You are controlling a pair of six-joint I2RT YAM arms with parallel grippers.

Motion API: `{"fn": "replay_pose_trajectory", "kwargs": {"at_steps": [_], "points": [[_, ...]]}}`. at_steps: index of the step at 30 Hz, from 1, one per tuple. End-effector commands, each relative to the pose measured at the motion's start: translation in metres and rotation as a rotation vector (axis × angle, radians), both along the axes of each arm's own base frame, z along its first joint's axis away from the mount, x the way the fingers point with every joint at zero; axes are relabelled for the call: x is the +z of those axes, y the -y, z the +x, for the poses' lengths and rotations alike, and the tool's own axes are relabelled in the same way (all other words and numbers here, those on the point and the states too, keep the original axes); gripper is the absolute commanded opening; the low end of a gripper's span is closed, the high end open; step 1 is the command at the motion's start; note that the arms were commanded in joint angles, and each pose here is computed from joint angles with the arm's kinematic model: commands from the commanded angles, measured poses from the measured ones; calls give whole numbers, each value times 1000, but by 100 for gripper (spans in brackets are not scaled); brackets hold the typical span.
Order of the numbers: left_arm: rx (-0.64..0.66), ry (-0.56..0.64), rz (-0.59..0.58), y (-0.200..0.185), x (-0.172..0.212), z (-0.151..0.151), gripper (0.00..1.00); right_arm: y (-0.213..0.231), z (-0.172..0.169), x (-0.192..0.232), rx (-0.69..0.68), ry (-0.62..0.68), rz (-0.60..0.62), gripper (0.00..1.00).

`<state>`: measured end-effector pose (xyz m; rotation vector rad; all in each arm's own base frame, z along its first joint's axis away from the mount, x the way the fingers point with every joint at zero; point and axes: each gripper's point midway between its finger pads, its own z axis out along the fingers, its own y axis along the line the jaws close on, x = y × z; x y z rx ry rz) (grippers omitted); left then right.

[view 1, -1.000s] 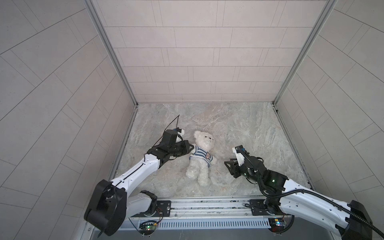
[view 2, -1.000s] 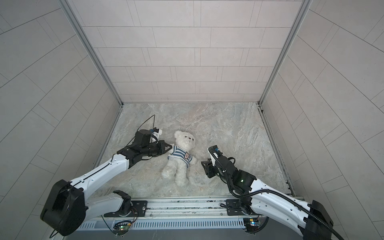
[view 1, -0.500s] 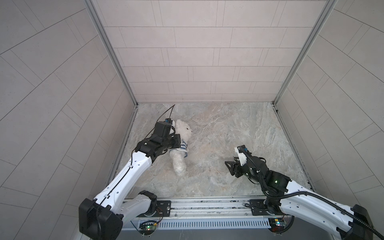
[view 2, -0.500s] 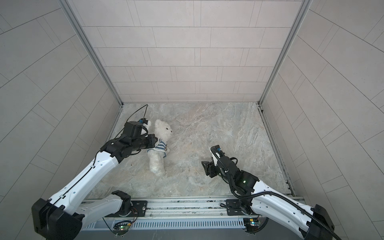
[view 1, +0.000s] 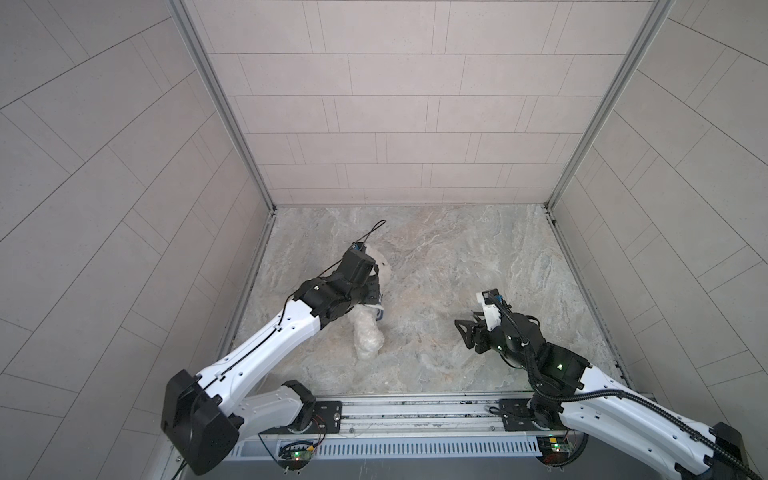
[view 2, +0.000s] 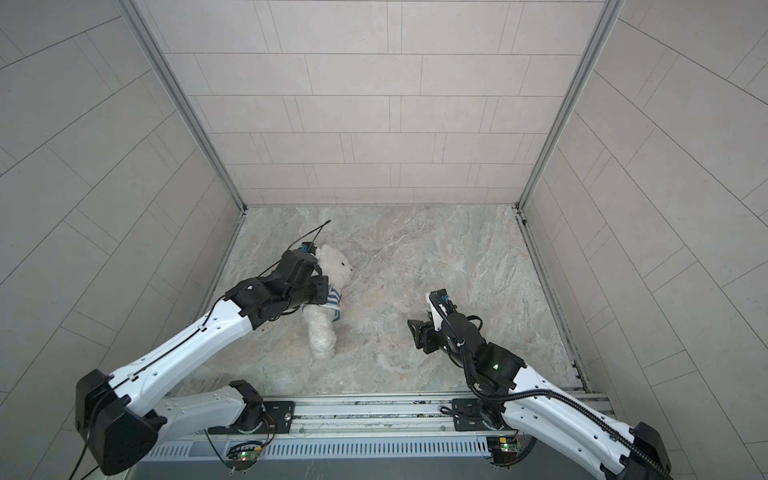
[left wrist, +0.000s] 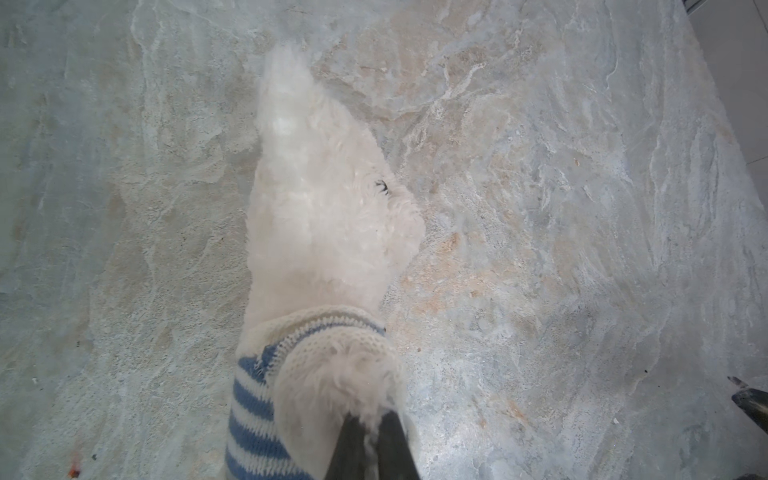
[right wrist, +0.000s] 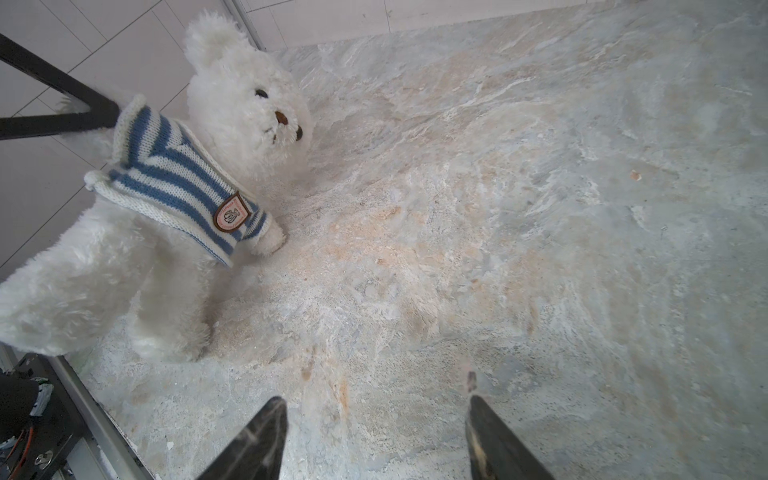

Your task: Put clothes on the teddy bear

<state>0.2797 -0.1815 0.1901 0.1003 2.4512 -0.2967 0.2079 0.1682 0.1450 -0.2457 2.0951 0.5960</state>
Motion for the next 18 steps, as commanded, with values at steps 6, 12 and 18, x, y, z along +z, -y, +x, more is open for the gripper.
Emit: {"fn": "replay_pose_trajectory", "kwargs": {"at_steps": [6,12,18], "points": [[9,3,17,62,-5,0,0,44,1,-9,-149,-25,73,71],[-63,-53,-9,132,-31,-19,0,71,5,-2,-235,-34,128,71],[-170,-129,-59,188,-57,-47,11,80,10,2,-260,-44,123,71]]}}
